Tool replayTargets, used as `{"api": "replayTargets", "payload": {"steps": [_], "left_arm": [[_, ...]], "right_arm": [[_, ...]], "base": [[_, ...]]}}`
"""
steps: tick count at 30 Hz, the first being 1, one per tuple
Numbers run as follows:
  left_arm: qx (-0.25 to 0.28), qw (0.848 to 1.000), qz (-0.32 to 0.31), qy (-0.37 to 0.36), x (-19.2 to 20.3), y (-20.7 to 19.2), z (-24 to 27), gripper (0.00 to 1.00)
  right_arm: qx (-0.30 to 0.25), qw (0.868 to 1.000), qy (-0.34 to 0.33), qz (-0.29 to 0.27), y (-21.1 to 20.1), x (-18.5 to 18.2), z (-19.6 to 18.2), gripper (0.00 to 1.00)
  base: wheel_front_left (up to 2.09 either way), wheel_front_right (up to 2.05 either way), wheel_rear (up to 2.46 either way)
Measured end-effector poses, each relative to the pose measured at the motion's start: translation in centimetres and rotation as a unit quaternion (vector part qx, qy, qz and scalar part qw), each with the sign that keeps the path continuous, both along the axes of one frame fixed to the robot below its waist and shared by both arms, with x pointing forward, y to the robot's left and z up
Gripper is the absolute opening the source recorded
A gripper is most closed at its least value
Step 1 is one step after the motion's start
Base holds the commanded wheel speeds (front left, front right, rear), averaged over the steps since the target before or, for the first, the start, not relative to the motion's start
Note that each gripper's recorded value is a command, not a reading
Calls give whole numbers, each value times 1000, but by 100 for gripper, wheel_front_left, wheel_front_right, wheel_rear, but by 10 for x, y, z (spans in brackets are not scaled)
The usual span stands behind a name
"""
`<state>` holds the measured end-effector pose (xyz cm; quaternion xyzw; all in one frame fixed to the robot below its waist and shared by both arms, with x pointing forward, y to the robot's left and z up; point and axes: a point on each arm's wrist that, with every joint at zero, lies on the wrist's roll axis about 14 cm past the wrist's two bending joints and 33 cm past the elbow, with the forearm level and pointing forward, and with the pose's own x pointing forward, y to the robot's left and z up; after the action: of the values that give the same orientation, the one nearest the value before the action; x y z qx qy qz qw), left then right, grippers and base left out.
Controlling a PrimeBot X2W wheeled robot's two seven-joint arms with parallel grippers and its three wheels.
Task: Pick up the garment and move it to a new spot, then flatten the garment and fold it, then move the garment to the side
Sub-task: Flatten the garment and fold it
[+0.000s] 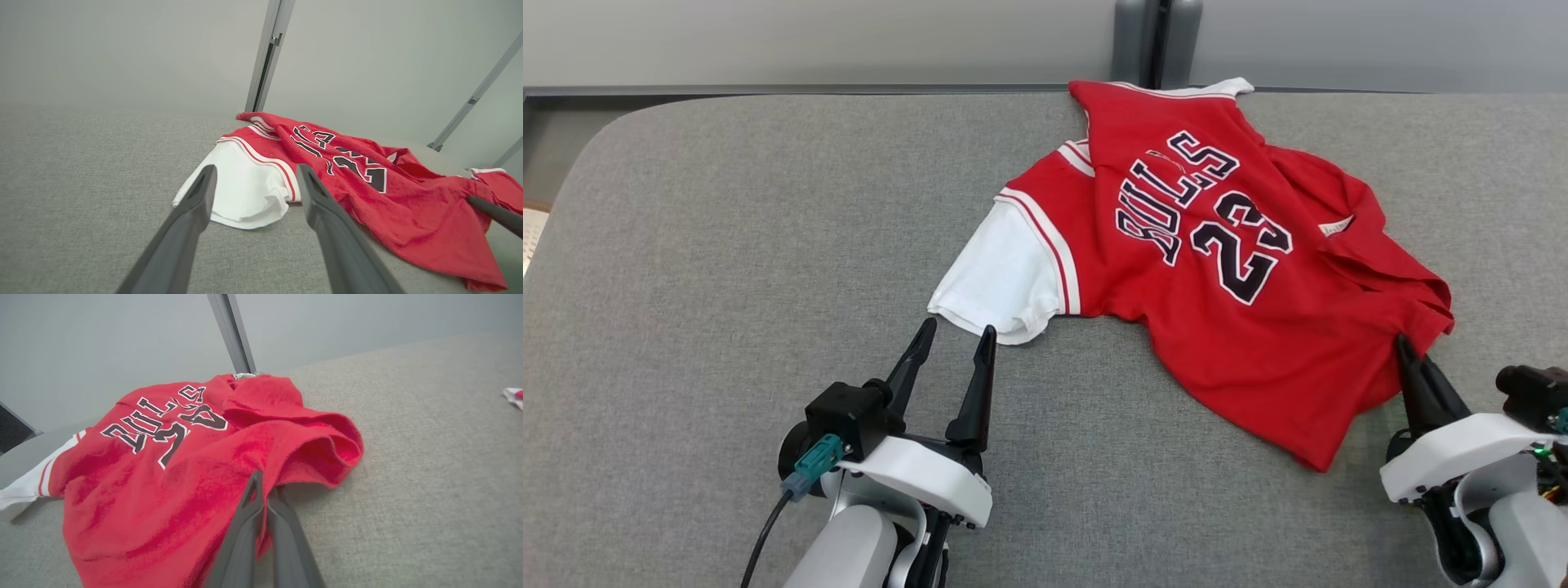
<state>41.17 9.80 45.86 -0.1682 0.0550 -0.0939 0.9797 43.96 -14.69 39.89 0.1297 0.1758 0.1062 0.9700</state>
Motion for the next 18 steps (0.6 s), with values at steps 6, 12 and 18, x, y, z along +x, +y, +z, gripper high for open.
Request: {"api": "replayTargets", "payload": {"steps": [6,12,18], "left_arm": [[-4,1000,-13,-14,-3,-9,11,100],[-12,1000,-22,-19,-12,-16,17,100],[-17,1000,-17,-13,-21,-13,14,100]], "right_arm": [[-70,997,-36,11,-32,6,38,0],[-154,988,8,31,-60,-3,56,0],[-176,981,57,62,-55,-6,63,0]], "base": [[0,0,0],[0,0,0],[0,0,0]]}}
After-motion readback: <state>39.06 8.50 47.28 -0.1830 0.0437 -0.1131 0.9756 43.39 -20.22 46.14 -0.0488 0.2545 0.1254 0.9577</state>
